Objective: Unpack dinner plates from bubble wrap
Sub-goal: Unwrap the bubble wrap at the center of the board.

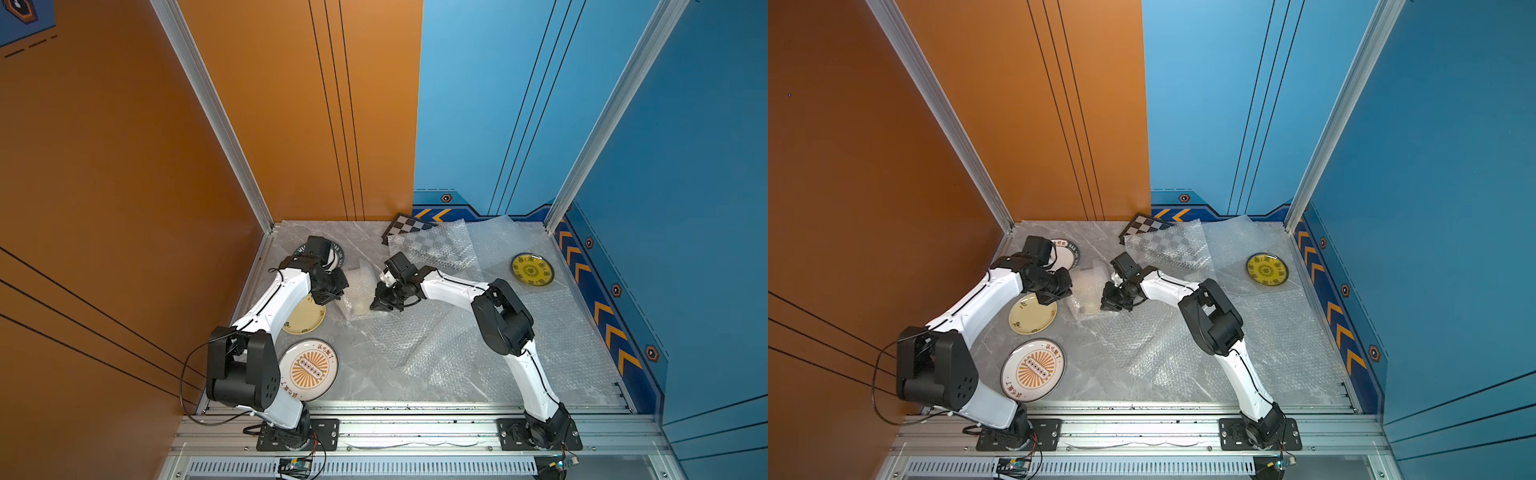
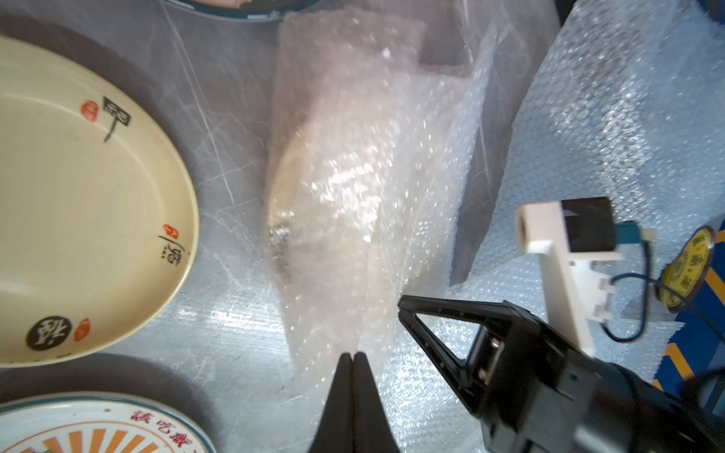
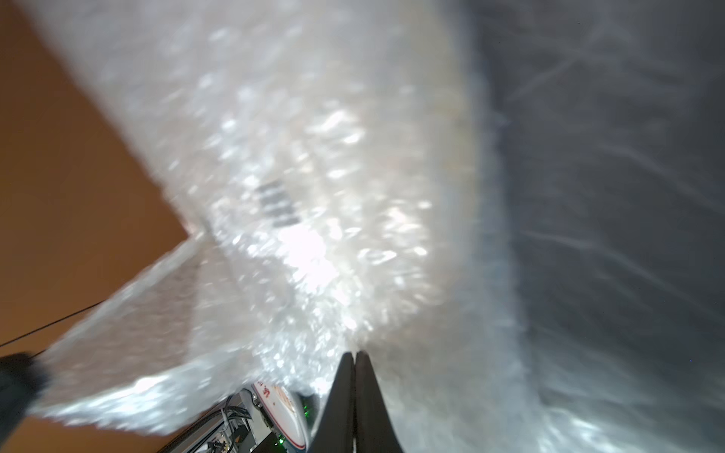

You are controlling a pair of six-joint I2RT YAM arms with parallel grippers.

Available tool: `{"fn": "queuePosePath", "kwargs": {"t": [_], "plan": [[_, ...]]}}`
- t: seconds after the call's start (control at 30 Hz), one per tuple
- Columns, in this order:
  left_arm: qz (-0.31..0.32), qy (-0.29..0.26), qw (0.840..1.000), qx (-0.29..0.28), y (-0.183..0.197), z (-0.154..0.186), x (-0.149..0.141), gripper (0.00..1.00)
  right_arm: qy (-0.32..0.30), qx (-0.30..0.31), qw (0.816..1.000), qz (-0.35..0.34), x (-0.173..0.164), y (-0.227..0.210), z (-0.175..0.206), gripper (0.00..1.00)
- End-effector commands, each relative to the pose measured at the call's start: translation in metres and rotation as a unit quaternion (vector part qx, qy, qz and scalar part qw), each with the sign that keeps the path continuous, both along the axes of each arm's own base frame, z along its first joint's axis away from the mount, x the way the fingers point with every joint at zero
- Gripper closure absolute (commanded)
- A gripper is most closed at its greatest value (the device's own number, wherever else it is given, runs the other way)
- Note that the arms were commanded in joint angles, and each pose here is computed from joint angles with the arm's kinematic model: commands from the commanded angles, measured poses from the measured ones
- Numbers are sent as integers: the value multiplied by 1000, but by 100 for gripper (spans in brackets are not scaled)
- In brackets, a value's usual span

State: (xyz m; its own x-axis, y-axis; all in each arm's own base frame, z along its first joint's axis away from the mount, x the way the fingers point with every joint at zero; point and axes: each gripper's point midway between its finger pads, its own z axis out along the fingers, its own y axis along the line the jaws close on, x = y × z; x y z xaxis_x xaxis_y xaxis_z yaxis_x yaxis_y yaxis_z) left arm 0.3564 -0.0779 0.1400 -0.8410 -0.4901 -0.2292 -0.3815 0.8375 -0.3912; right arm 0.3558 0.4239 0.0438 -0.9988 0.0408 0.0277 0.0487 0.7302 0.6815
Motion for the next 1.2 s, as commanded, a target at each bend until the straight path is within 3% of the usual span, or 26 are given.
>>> {"fn": "queuePosePath", "kwargs": {"t": [0.0, 0.2, 0.37, 0.4, 0.43, 0.47, 0.5, 0.6, 0.83, 0.9, 1.03, 1.17], "plan": [[18, -30, 999, -15, 5, 19, 7, 100, 23, -96, 994, -39, 15, -59, -40, 94], [27, -43, 998, -34, -2, 26, 11, 100, 18, -129, 991, -35, 23, -82, -41, 94], [12, -38, 997, -67, -18, 20, 11, 100, 10, -104, 994, -22, 23, -74, -29, 94], [13, -35, 997, -71, -20, 18, 10, 94, 6, -93, 995, -19, 23, -70, -23, 94], [15, -31, 997, -71, -21, 15, 8, 70, -1, -80, 997, -16, 24, -65, -16, 93], [18, -28, 997, -71, -20, 13, 5, 54, -7, -63, 998, -11, 25, -59, -8, 91], [26, -21, 997, -69, -18, 8, 1, 46, -14, -49, 999, -5, 25, -52, 0, 88], [53, -3, 996, -66, -10, -7, -12, 35, -26, -34, 999, 3, 22, -44, 15, 80], [101, 3, 989, -104, 4, -40, -27, 32, -40, 9, 999, 24, 10, -21, 45, 72], [107, 2, 989, -107, 7, -44, -26, 32, -51, 19, 998, 35, 8, -15, 55, 65], [121, -12, 987, -103, 17, -40, -19, 32, -62, 29, 997, 41, 9, -9, 67, 49], [131, -35, 985, -105, 24, -32, 2, 33, -56, 37, 997, 46, 7, -2, 66, 45]]}}
